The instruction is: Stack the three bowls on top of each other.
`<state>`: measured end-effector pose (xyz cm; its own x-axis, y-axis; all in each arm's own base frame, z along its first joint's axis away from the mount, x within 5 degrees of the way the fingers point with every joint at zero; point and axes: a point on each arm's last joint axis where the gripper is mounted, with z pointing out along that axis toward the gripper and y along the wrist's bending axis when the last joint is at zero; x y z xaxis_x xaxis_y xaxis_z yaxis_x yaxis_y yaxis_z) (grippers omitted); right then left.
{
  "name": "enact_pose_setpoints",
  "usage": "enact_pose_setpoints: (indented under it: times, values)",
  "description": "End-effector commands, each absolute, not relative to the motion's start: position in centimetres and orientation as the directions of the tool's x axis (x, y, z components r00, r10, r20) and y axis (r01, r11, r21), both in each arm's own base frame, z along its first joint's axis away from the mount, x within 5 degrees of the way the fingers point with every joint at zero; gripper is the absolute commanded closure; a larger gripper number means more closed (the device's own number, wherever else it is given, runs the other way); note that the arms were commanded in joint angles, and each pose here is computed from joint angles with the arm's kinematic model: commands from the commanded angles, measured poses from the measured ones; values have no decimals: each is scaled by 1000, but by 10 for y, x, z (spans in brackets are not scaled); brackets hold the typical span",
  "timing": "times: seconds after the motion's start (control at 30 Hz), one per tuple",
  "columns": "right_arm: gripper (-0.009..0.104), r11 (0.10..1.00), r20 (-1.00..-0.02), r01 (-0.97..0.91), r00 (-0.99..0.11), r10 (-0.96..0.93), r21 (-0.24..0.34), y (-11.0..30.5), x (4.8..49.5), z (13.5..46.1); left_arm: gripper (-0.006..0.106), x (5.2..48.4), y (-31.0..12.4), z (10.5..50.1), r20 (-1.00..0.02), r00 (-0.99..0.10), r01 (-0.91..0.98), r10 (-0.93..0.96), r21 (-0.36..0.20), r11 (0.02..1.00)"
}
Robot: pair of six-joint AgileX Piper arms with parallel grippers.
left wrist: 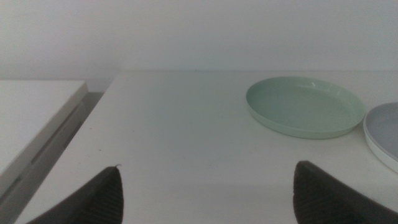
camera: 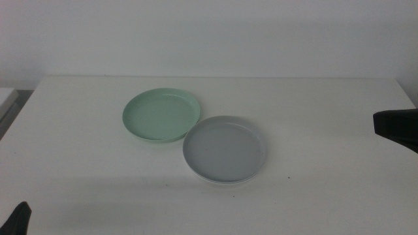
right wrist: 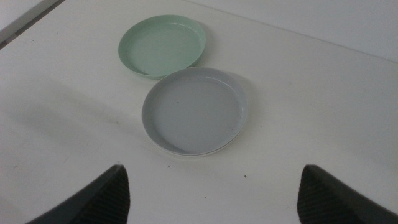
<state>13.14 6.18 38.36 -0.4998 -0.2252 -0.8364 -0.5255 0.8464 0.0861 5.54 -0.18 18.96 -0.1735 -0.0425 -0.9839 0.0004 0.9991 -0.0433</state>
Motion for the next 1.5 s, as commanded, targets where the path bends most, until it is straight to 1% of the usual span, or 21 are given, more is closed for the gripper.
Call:
enact_pose_setpoints:
  times: [0.0, 0.07, 0.1, 0.23, 0.3, 0.4, 0.47, 0.53, 0.63, 0.77, 0.8, 0.83, 0.9, 1.0, 1.07, 1.13, 1.2, 1.33, 1.47]
  values:
    - [2, 849, -840, -522, -495, -223, 83, 61, 132, 383, 7, 55, -2, 189, -982, -182, 1, -53, -54, 999]
    - [2, 849, -840, -522, -495, -223, 83, 61, 132, 383, 7, 59, -2, 208, -973, -213, -5, -89, -90, 996]
    - [2, 849, -840, -522, -495, -223, 83, 61, 132, 383, 7, 63, -3, 224, -963, -249, -6, -103, -104, 995]
    - [3, 849, -840, -523, -495, -223, 82, 61, 132, 383, 7, 99, -4, 307, -898, -432, 13, -84, -99, 995]
    - [3, 849, -840, -523, -495, -223, 82, 61, 132, 383, 7, 120, -5, 338, -861, -502, 20, -77, -101, 995]
    - [3, 849, -840, -523, -495, -223, 82, 61, 132, 383, 7, 155, -5, 369, -797, -600, 28, -66, -103, 994]
    - [3, 849, -840, -523, -495, -223, 82, 61, 132, 383, 7, 181, -6, 379, -758, -648, 32, -75, -125, 992]
    - [3, 849, -840, -523, -495, -223, 82, 61, 132, 383, 7, 203, -8, 386, -735, -672, 37, -91, -156, 987]
    - [3, 849, -840, -523, -495, -223, 82, 61, 132, 383, 7, 235, -8, 380, -678, -728, 24, -101, -173, 985]
    - [3, 849, -840, -523, -495, -223, 82, 61, 132, 383, 7, 279, -10, 347, -558, -809, -46, -183, -251, 967]
    - [3, 849, -840, -523, -495, -223, 82, 61, 132, 383, 7, 290, -10, 337, -524, -829, -60, -194, -262, 963]
    - [3, 849, -840, -523, -495, -223, 82, 61, 132, 383, 7, 302, -10, 328, -502, -844, -62, -189, -258, 964]
    - [3, 849, -840, -523, -495, -223, 82, 61, 132, 383, 7, 329, -10, 315, -490, -860, -24, -142, -240, 971]
    - [3, 849, -840, -523, -495, -223, 82, 61, 132, 383, 7, 368, -12, 299, -468, -878, 18, -100, -241, 970]
    - [3, 849, -840, -523, -495, -223, 82, 61, 132, 383, 7, 390, -17, 286, -445, -892, 31, -77, -231, 972]
    - [3, 849, -840, -523, -495, -223, 82, 61, 132, 383, 7, 414, -21, 270, -438, -899, 76, -14, -188, 979]
    - [3, 849, -840, -523, -495, -223, 82, 61, 132, 383, 7, 436, -26, 254, -429, -903, 106, 28, -157, 982]
    - [3, 849, -840, -523, -495, -223, 82, 61, 132, 383, 8, 466, -42, 220, -379, -922, 135, 74, -138, 981]
    - [3, 849, -840, -523, -495, -223, 82, 61, 132, 383, 14, 482, -53, 185, -335, -937, 153, 102, -127, 980]
